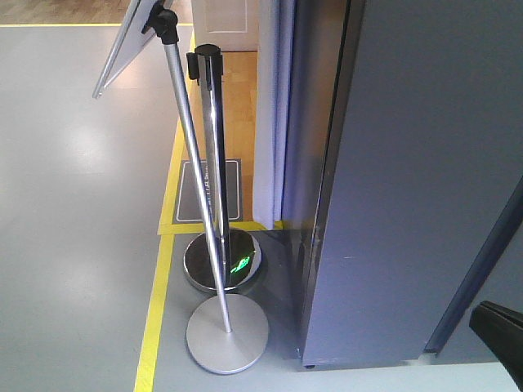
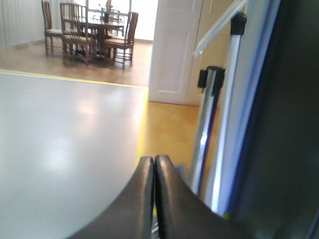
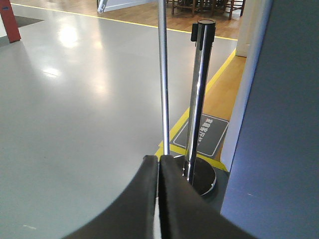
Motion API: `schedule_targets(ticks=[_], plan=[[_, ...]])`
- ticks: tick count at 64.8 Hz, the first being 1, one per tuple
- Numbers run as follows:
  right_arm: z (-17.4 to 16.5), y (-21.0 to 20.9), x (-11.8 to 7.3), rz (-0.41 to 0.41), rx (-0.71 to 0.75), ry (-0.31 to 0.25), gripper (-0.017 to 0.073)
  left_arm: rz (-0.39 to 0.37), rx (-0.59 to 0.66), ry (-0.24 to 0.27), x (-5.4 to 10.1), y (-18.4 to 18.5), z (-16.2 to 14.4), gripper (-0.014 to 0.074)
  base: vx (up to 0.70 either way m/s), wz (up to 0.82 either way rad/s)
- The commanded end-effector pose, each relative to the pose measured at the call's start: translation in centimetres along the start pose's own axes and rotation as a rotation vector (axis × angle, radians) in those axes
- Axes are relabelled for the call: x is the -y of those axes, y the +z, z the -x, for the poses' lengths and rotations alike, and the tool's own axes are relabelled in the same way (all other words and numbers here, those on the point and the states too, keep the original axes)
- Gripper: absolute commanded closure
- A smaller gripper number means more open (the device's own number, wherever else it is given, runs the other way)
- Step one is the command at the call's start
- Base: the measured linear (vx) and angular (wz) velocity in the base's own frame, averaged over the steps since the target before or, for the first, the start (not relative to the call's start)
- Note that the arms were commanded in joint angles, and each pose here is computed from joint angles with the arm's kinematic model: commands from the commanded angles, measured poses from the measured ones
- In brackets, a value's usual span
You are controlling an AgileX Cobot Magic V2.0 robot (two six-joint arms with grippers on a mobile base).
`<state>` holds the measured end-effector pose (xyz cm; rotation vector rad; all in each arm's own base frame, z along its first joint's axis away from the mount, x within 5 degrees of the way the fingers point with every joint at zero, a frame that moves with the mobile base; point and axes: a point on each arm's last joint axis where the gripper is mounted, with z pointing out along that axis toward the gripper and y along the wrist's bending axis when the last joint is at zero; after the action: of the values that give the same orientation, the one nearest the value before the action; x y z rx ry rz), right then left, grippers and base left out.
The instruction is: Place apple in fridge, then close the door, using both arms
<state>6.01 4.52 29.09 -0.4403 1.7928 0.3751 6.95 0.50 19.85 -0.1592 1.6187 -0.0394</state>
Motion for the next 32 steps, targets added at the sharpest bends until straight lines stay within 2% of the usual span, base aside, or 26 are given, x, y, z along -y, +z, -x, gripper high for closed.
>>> schedule_targets(ticks=[1,11,17,32], plan=[[1.1,-0.2,0.1,-0.013,0.052,0.013,0.0564,-0.012,0.058,0.092,0.1,-0.2,0.0,0.06,0.0,0.0],[1.1,-0.2,0.1,-0.013,0.052,0.013,0.0564,-0.003,0.022,0.113,-0.1,-0.8,-0.9,0.0599,0.0,0.0],[1.1,-0.2,0.1,-0.013,0.052,0.013,0.0564,0.003,-0.003,0.154,-0.2,-1.1,-1.2,0.0599,0.0,0.0],[1.0,-0.2,0.1,-0.012,0.051,0.013,0.0564,0.016,-0.083,0.162,-0.4,-1.3,-2.1,0.0599,0.0,0.0]])
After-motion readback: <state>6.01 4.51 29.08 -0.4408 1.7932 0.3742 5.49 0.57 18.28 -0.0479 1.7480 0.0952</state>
